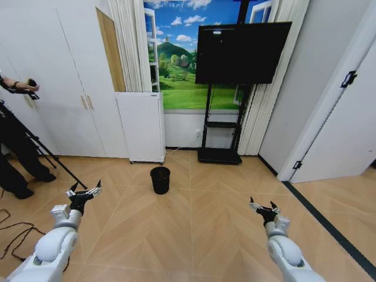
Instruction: Pick up the trash bin and place the garbage on the floor into it.
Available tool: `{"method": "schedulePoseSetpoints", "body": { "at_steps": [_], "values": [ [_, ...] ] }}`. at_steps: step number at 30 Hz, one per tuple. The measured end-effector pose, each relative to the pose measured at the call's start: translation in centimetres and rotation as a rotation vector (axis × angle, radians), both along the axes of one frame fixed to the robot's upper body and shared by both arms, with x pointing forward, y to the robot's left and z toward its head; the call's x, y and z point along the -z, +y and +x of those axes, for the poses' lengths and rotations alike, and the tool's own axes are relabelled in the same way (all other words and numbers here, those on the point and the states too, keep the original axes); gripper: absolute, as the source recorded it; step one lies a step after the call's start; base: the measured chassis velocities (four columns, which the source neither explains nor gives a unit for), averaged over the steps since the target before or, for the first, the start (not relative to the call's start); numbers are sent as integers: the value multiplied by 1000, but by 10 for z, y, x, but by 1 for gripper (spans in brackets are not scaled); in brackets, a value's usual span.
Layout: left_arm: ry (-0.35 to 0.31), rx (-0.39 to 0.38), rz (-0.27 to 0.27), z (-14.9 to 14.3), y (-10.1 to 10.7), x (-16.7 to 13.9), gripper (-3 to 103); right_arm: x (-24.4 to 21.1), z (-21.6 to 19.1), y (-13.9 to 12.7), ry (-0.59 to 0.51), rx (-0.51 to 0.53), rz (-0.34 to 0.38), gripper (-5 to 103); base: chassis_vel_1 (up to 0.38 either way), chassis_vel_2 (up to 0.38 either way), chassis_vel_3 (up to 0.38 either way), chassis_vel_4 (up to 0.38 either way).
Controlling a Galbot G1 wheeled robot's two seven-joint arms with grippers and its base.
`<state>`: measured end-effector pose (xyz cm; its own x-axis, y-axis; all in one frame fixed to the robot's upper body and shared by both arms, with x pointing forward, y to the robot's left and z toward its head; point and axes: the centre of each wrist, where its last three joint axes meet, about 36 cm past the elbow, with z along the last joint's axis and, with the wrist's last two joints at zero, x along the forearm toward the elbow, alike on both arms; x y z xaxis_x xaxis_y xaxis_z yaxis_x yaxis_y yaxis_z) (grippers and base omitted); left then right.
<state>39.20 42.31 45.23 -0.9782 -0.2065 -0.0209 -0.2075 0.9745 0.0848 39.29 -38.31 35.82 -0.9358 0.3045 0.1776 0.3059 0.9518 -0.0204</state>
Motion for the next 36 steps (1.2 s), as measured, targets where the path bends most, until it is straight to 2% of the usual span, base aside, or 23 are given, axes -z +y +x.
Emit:
{"method": "schedulePoseSetpoints", "body": {
  "at_steps": [36],
  "values": [
    [0,0,0,0,0,0,100,0,0,0,0,0,0,100,0,0,0,0]
  ]
}}
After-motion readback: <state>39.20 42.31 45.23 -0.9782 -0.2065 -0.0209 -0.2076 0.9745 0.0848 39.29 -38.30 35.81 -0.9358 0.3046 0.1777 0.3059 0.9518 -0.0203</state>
